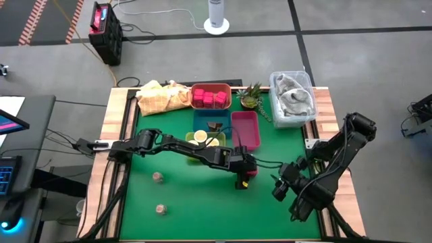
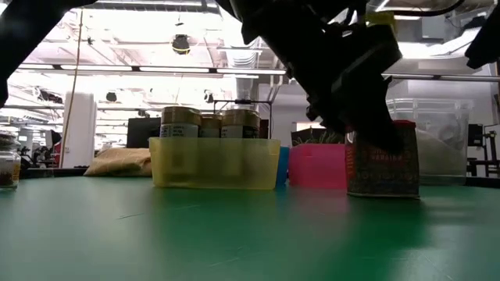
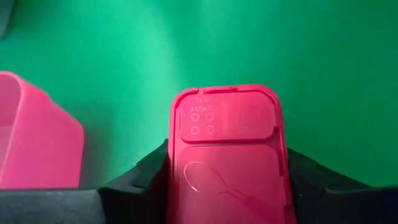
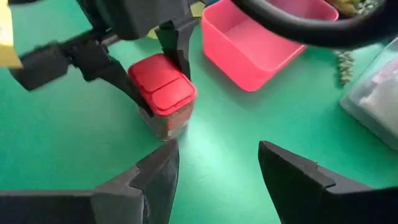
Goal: Sort spices by type
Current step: Put the red seasoning can into the orange bin
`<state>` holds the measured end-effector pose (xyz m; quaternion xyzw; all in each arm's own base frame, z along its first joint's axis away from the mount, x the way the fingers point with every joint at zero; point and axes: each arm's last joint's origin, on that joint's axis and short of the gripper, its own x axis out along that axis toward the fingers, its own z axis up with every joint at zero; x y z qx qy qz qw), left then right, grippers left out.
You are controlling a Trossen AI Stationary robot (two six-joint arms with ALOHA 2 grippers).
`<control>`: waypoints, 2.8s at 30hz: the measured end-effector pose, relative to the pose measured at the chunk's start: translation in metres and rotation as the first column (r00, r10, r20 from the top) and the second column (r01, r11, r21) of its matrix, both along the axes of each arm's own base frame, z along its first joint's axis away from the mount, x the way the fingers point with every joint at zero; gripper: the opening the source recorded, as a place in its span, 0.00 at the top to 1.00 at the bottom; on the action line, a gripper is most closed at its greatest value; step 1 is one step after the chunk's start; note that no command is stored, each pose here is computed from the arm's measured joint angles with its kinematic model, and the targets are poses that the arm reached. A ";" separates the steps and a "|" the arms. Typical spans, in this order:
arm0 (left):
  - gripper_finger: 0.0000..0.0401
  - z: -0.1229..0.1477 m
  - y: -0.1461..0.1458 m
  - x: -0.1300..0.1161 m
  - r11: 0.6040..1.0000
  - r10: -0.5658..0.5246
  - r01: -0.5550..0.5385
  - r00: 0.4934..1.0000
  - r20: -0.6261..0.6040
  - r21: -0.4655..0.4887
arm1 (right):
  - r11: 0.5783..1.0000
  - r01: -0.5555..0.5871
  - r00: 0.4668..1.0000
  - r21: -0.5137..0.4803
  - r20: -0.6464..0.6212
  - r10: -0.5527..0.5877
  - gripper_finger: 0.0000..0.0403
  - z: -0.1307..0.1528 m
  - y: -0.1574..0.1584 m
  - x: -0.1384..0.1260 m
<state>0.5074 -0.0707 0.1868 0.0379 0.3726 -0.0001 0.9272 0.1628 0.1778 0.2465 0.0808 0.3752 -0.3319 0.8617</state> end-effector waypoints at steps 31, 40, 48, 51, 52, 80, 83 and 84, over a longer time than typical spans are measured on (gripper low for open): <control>0.48 0.152 0.156 -0.079 0.883 0.430 -0.451 0.888 0.160 0.131 | 0.987 0.160 0.983 -0.004 0.090 -0.159 0.38 0.003 -0.013 0.001; 0.47 0.155 0.280 -0.116 0.880 0.416 -0.446 0.890 0.187 0.165 | 0.989 0.128 0.990 -0.073 0.074 -0.123 0.38 0.003 -0.020 0.010; 0.47 0.160 0.351 -0.159 0.925 0.280 -0.331 0.926 0.254 0.188 | 0.986 0.111 0.993 -0.128 0.051 -0.105 0.38 0.004 -0.025 0.013; 0.47 0.149 0.363 -0.158 0.940 0.238 -0.289 0.937 0.257 0.180 | 0.982 0.121 0.992 -0.147 0.046 -0.115 0.38 0.005 -0.029 0.014; 0.47 0.142 0.365 -0.157 0.951 0.219 -0.262 0.946 0.239 0.165 | 0.981 0.120 0.992 -0.152 0.045 -0.114 0.38 0.005 -0.029 0.015; 0.47 0.056 0.388 -0.144 0.970 0.062 -0.051 0.997 -0.039 0.236 | 0.985 0.142 0.986 -0.094 0.103 -0.133 0.38 0.004 -0.028 0.023; 0.47 0.058 0.388 -0.146 0.972 0.041 -0.031 0.999 -0.036 0.232 | 0.986 0.142 0.986 -0.092 0.105 -0.132 0.38 0.003 -0.028 0.023; 0.47 0.058 0.387 -0.146 0.973 0.037 -0.026 0.998 -0.045 0.228 | 0.986 0.142 0.986 -0.091 0.105 -0.132 0.38 0.003 -0.028 0.023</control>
